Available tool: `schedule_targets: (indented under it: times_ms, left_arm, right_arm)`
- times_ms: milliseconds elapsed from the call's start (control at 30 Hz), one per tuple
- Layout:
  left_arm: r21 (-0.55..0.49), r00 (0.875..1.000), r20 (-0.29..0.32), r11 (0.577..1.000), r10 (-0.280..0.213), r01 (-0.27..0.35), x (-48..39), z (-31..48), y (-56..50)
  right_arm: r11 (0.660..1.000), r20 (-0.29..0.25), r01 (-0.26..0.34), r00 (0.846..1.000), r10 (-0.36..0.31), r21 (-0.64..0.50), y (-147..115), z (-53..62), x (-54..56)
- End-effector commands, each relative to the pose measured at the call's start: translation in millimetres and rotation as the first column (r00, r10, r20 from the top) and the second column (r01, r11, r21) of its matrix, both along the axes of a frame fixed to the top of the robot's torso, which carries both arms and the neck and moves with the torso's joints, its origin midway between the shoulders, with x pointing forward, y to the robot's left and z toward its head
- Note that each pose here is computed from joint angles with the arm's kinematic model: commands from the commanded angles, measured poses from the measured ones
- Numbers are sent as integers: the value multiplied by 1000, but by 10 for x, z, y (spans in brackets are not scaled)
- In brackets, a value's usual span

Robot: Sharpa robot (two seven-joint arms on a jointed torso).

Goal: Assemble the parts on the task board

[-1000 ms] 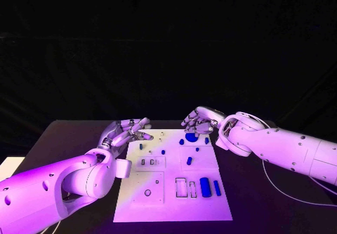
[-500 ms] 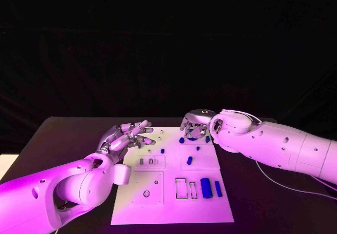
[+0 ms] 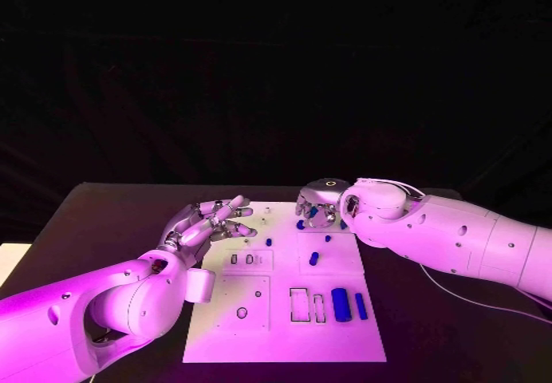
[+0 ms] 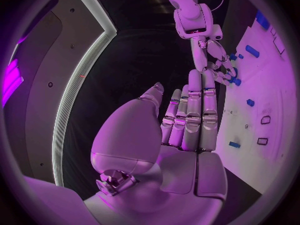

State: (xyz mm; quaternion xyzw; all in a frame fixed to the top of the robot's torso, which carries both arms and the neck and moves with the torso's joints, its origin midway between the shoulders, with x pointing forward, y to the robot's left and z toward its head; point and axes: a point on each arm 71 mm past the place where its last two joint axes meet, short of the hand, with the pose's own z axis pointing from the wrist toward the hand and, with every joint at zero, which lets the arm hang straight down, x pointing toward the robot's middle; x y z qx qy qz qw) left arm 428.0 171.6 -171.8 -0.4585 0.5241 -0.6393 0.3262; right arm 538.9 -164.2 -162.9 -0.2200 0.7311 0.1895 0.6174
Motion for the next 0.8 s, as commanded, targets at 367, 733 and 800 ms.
schedule_targets:
  times_ms: [367, 733, 800]
  left_arm:
    - [-20, 1000, -7, 999, -26, 26, -19, 21, -29]
    - [-18, 1000, -10, 999, -26, 26, -20, 21, -24]
    - [-18, 1000, -10, 1000, -26, 26, -18, 20, -23]
  right_arm:
    - [998, -28, -5, 1000, 3, -60, 23, -54, 19]
    - [999, -26, -22, 999, 21, -43, 61, -63, 21]
    - [999, -23, -25, 999, 24, -38, 65, -62, 21]
